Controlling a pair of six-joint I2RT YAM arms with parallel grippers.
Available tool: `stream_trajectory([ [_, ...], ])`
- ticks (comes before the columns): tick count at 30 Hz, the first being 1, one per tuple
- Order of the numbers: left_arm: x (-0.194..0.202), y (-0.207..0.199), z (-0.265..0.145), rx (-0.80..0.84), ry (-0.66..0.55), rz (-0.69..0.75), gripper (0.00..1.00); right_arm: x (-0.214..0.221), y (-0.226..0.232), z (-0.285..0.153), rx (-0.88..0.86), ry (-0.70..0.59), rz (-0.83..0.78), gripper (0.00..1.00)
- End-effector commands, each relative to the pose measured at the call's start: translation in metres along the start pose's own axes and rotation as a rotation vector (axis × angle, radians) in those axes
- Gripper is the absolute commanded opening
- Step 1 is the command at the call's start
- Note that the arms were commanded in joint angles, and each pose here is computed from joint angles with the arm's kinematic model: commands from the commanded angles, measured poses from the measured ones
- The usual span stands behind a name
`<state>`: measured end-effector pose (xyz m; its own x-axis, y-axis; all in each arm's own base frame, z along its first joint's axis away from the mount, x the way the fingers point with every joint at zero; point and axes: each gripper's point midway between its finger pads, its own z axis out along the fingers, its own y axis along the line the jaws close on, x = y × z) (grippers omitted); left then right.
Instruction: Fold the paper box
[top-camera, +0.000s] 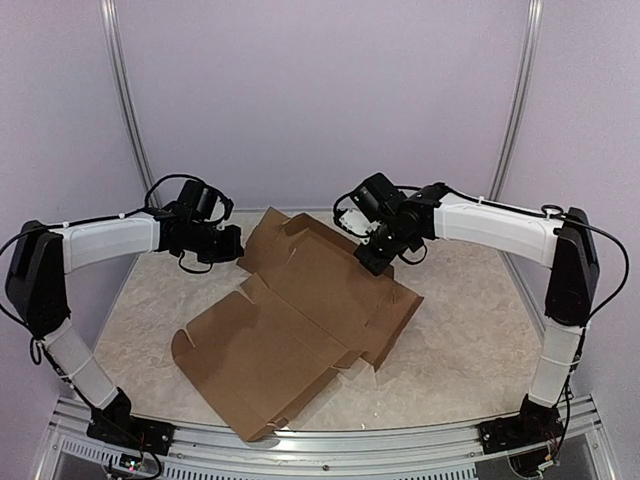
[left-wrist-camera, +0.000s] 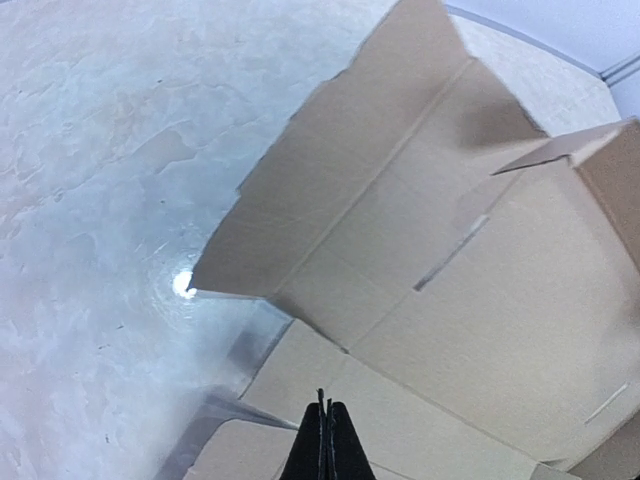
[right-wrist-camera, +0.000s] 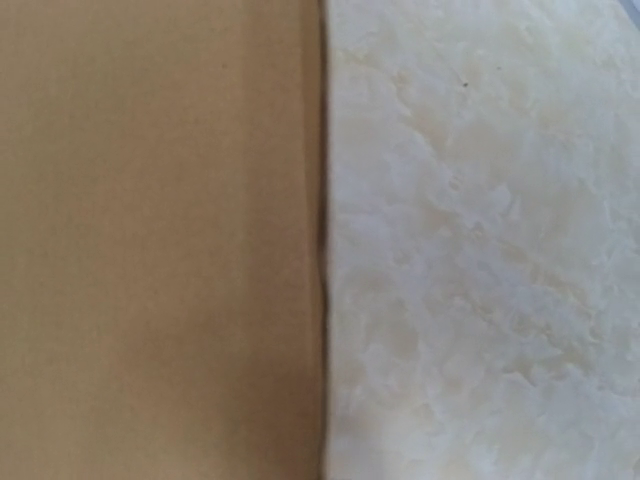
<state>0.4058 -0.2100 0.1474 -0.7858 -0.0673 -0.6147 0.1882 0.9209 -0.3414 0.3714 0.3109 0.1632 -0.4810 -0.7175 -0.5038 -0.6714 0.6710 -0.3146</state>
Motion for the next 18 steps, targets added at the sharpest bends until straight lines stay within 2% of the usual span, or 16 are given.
stream_trajectory([
  [1,0.019,0.043,0.025,-0.180,0.058,-0.016,0.00,-0.005,-0.007,0.009,0.009,0.002,0.016,0.00],
  [8,0.040,0.078,0.051,-0.346,0.114,-0.030,0.00,-0.002,-0.001,0.010,-0.021,0.001,0.029,0.00],
  [18,0.045,0.078,0.080,-0.324,0.160,-0.017,0.00,0.003,0.004,0.009,-0.044,-0.001,0.042,0.00],
])
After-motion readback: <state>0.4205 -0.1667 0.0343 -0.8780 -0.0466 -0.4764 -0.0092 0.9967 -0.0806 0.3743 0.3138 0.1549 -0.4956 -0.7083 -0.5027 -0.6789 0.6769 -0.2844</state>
